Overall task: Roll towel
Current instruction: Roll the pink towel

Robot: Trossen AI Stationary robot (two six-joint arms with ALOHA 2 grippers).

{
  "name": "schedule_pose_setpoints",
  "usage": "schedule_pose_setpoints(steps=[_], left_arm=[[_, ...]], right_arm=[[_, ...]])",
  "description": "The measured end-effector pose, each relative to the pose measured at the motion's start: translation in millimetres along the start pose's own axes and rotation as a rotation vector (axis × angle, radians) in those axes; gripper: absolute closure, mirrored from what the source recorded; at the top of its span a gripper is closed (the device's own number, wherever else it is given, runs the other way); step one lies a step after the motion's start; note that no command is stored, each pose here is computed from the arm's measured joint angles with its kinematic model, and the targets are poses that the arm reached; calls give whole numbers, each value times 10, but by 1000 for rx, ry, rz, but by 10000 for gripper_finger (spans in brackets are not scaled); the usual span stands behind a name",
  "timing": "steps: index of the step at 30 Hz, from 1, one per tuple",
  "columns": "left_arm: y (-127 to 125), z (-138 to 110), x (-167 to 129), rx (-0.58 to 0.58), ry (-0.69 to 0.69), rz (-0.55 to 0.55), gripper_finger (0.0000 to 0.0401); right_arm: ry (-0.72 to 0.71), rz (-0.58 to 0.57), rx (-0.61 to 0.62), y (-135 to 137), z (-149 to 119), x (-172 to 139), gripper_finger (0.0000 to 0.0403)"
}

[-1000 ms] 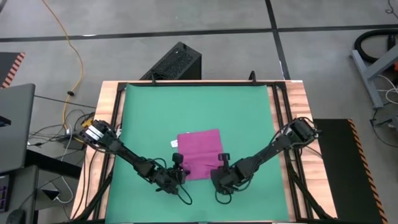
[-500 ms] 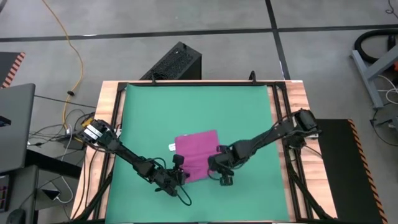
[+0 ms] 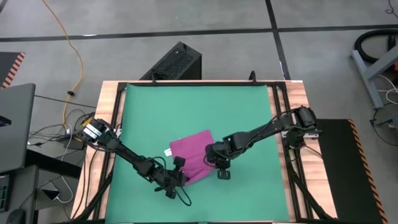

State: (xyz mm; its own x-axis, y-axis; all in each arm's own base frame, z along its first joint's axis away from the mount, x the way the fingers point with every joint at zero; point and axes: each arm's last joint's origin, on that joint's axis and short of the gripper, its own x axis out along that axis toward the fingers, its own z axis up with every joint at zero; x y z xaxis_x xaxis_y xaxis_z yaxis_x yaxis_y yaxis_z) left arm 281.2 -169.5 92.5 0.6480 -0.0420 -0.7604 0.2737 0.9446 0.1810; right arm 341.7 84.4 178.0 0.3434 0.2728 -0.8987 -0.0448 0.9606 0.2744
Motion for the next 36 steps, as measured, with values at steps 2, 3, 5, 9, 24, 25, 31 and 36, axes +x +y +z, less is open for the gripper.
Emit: schedule_pose_setpoints(steps=[2,3,5,9,24,25,31,36], left_arm=[[2,3,-1,-7,1,-20,401],[10,12,-7,-13,-2,-33,401],[11,14,-11,-19,0,-49,401],[23,21,-17,-25,-1,-68,401],[66,47,-41,-41,5,-165,401],[65,50,-45,-41,5,-175,401],[69,89,-106,-42,-13,-196,401],[82,102,-158,-43,-9,-208,401]], right_arm=[[-5,-1,-10,-22,10,-5,385],[-10,2,-14,-39,19,-8,385],[-20,8,-19,-80,39,-18,385],[-42,17,-28,-162,79,-37,385],[-99,10,-95,-388,187,102,385],[-107,8,-92,-403,196,97,385],[-132,2,-85,-497,237,166,385],[-141,10,-101,-558,259,341,385]])
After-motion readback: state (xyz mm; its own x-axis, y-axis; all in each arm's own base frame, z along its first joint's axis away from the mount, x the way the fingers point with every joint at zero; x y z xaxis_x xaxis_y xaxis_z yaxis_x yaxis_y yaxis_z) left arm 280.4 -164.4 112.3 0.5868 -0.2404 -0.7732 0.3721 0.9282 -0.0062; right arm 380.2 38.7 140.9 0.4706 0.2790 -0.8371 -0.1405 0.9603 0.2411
